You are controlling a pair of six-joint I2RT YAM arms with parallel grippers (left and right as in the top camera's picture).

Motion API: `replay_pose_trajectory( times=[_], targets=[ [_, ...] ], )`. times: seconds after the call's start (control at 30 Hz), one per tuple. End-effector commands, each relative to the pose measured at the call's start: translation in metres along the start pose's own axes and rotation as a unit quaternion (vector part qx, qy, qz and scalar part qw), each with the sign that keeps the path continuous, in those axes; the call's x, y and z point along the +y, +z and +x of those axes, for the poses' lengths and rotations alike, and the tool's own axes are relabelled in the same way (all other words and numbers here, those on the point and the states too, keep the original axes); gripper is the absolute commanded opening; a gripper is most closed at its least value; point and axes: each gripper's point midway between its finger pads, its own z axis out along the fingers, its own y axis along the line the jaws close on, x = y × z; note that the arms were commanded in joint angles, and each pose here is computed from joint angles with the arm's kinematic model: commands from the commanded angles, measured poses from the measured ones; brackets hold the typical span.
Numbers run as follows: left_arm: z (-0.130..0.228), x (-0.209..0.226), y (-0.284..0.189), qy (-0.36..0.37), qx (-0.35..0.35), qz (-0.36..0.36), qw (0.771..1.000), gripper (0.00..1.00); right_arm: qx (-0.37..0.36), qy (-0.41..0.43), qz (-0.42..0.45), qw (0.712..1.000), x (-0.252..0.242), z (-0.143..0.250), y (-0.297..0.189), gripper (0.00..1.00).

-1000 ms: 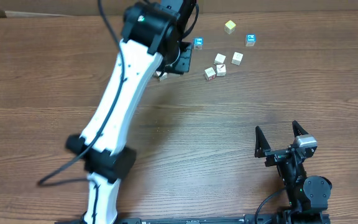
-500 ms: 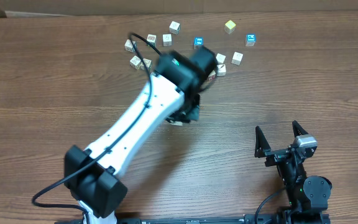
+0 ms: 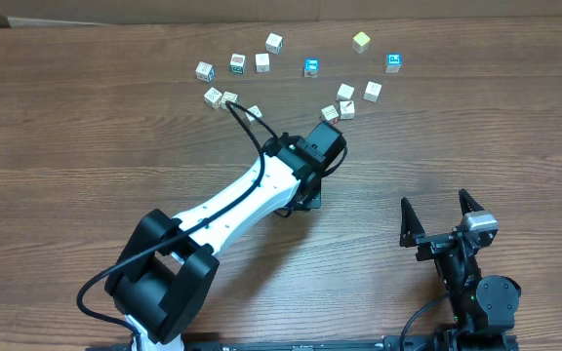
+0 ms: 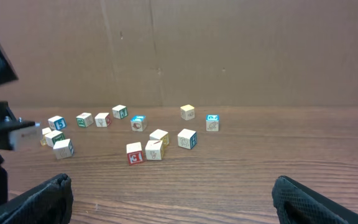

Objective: Form a tower
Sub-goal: 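Lift the held 'T' block and carry it toward the table center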

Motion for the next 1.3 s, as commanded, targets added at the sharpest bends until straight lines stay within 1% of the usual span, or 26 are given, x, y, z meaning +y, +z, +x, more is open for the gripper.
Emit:
replay_pose_trajectory(
  times=[0.0,0.1,0.2,0.27,0.47,0.63,0.77,1.1,1.27],
  targets=[
    [-0.006,0.009,0.005,-0.021,-0.018,-0.008,1.0,0.23,0.0,-0.002,-0.002,1.0,0.001,0.002,0.0,1.0],
    [-0.015,0.015,0.007,-0.022,-0.033,-0.015,0.999,0.2,0.0,-0.002,-0.002,1.0,0.001,0.002,0.0,1.0],
    [-0.015,0.017,0.007,-0.009,-0.033,-0.018,0.999,0.17,0.0,-0.002,-0.002,1.0,0.001,0.002,0.0,1.0],
    [-0.014,0.018,0.007,0.001,-0.032,-0.02,0.999,0.16,0.0,-0.002,-0.002,1.0,0.001,0.002,0.0,1.0],
    [-0.01,0.02,0.014,-0.006,-0.027,-0.023,0.999,0.15,0.0,-0.002,-0.002,1.0,0.001,0.003,0.0,1.0],
    [-0.01,0.02,0.02,-0.014,-0.032,-0.02,0.999,0.15,0.0,-0.002,-0.002,1.0,0.001,0.002,0.0,1.0],
    [-0.012,0.018,0.02,-0.015,-0.037,-0.016,0.999,0.19,0.0,-0.002,-0.002,1.0,0.001,0.002,0.0,1.0],
    [-0.014,0.017,0.026,-0.035,-0.048,-0.011,0.998,0.18,0.0,-0.002,-0.002,1.0,0.001,0.002,0.0,1.0],
    [-0.017,0.015,0.029,-0.037,-0.057,-0.004,0.998,0.2,0.0,-0.002,-0.002,1.0,0.001,0.002,0.0,1.0]
  ],
)
